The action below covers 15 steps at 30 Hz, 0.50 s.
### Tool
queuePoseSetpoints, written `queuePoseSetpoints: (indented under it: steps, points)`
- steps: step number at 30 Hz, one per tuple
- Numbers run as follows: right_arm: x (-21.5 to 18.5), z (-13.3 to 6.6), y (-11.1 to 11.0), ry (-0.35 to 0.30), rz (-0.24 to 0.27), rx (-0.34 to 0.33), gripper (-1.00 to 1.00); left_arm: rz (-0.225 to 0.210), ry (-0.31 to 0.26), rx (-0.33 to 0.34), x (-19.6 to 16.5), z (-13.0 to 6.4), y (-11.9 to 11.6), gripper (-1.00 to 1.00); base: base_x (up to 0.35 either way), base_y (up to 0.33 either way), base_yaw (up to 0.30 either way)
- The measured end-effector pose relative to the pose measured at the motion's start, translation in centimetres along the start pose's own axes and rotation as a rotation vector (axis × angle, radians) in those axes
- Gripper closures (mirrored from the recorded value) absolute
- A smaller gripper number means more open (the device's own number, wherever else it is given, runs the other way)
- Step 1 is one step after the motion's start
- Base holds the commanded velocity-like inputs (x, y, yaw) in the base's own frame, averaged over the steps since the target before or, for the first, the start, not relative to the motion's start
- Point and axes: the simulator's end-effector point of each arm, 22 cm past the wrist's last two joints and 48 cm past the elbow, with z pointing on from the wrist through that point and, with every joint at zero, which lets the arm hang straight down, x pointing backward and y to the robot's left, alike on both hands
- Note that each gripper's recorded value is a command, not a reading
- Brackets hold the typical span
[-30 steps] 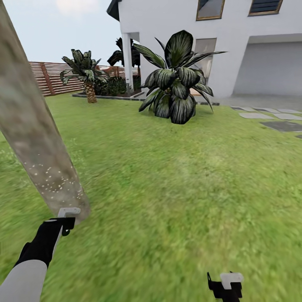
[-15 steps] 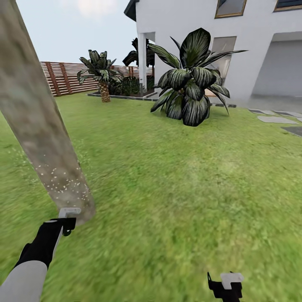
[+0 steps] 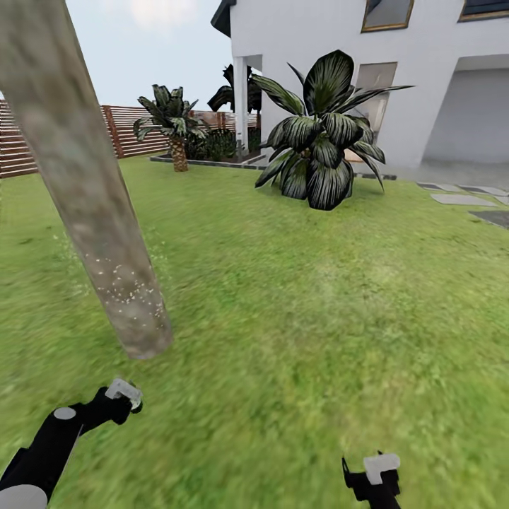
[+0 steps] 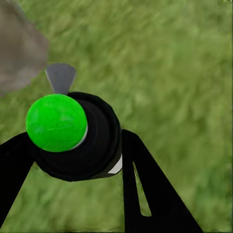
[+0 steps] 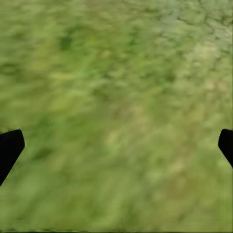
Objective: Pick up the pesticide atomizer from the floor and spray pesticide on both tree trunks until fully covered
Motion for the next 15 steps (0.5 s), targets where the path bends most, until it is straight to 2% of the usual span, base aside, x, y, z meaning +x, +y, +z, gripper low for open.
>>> queuePoseSetpoints:
  steps: [2,4,5,6,7,8,12,13,15]
  points:
    - [-2.8,0.7,3.2,-0.073,-0.143,-0.118,-1.0,0.078,0.032,0.102,0.9,-0.2,-2.1,1.0,-0.335,0.088,0.0]
    - [-5.5,1.1,7.7,-0.121,-0.256,-0.234,-1.0,0.158,0.047,0.193,1.2,-0.5,-3.9,1.0,-0.335,0.088,0.0]
    - [-6.4,0.9,10.5,-0.125,-0.299,-0.318,-1.0,0.2,0.057,0.256,1.4,-0.7,-5.3,1.0,-0.335,0.087,0.0]
    - [-7.1,0.5,13.6,-0.122,-0.336,-0.429,-1.0,0.239,0.071,0.331,1.7,-1.1,-6.9,1.0,-0.335,0.087,0.0]
    - [-7.5,0.2,15.0,-0.118,-0.349,-0.486,-1.0,0.253,0.079,0.365,1.8,-1.3,-7.7,1.0,-0.333,0.087,0.0]
    - [-7.6,-0.7,17.2,-0.104,-0.368,-0.595,-1.0,0.272,0.088,0.408,2.0,-1.5,-8.6,1.0,-0.33,0.088,0.0]
    - [-10.6,-1.8,20.6,-0.102,-0.403,-0.801,-1.0,0.363,0.128,0.514,2.4,-1.7,-12.0,1.0,-0.283,0.075,0.0]
    - [-11.3,-2.7,21.9,-0.093,-0.414,-0.883,-1.0,0.399,0.142,0.544,2.6,-1.6,-13.3,1.0,-0.105,0.022,0.0]
    - [-12.5,-4.1,23.2,-0.095,-0.432,-0.984,-1.0,0.442,0.157,0.575,2.7,-1.5,-14.7,1.0,-0.022,0.004,0.0]
